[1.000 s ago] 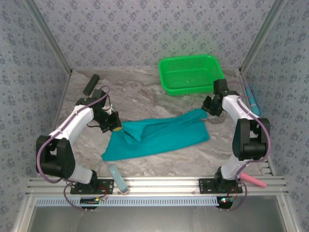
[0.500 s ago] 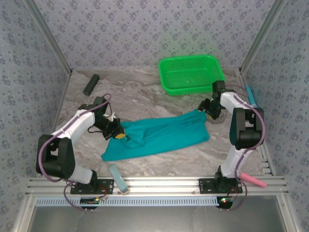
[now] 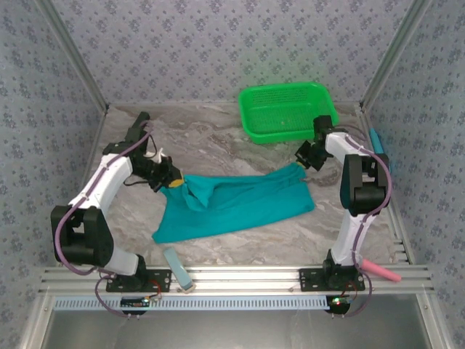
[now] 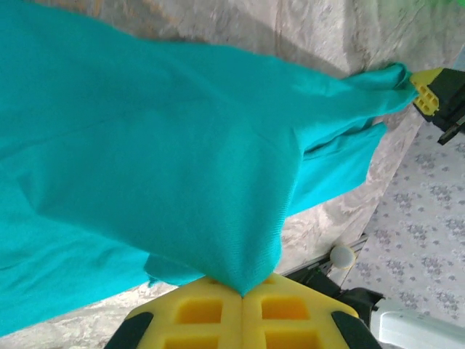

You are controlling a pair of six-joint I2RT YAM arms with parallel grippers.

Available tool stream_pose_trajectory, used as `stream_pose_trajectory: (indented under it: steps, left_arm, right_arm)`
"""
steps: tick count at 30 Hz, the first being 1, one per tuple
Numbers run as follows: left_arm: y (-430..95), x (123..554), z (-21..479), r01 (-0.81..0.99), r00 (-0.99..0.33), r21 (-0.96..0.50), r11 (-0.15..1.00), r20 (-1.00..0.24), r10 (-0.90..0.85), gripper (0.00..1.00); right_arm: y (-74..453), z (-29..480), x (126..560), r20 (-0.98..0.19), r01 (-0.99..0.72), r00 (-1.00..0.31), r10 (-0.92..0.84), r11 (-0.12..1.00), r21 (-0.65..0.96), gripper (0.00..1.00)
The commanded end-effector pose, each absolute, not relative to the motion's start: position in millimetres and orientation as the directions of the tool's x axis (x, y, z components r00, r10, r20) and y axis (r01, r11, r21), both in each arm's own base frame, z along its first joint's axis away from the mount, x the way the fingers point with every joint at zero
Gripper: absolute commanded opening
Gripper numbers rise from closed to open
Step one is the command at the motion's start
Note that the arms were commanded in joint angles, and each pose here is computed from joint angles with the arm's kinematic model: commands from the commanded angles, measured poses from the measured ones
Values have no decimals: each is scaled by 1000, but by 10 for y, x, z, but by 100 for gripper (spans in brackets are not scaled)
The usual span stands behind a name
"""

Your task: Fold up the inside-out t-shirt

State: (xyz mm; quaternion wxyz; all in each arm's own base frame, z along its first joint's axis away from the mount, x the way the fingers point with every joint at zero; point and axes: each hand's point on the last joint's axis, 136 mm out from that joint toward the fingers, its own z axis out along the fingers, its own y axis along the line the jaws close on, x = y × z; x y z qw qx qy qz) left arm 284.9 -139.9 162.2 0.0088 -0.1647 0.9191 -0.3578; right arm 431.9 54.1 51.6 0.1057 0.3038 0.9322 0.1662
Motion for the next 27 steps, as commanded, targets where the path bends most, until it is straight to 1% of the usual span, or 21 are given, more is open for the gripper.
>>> stream_pose_trajectory:
  steps: [1,4,8,10,14,17,19,21,23,27]
  left_arm:
    - [-1353,3009,1783,-272,-949,-686,675,74,-306,0]
    - [-1254,3219,1875,-255,-939,-697,670,13,-344,0]
    - [-1203,3398,1926,-236,-930,-708,666,-35,-366,0]
    - [-1182,3441,1935,-231,-927,-712,663,-46,-373,0]
    - [-1139,3392,1931,-233,-923,-722,652,-46,-381,0]
    - [-1175,3198,1878,-237,-935,-728,643,-9,-356,0]
    - [-1177,3007,1816,-251,-939,-722,645,21,-343,0]
    - [-1175,2792,1724,-283,-938,-709,646,65,-340,0]
    - [-1232,2558,1620,-329,-931,-720,611,139,-337,0]
    - [-1283,2150,1437,-416,-903,-710,569,251,-347,0]
  right_arm:
    - [514,869,4584,-206,540,-735,646,741,399,0]
    - [493,1067,4799,-318,538,-683,658,747,391,0]
    - [419,1311,4983,-501,548,-603,621,779,306,0]
    - [462,1364,5033,-533,536,-586,611,785,311,0]
    - [630,1426,5054,-538,460,-572,620,785,415,0]
    - [626,1482,4878,-560,430,-562,609,793,431,0]
    - [583,1474,4708,-552,442,-553,624,781,441,0]
    - [582,1396,4458,-525,457,-560,641,768,449,0]
    - [608,1328,4201,-497,478,-562,661,750,457,0]
    - [678,1121,3660,-474,517,-585,659,753,408,0]
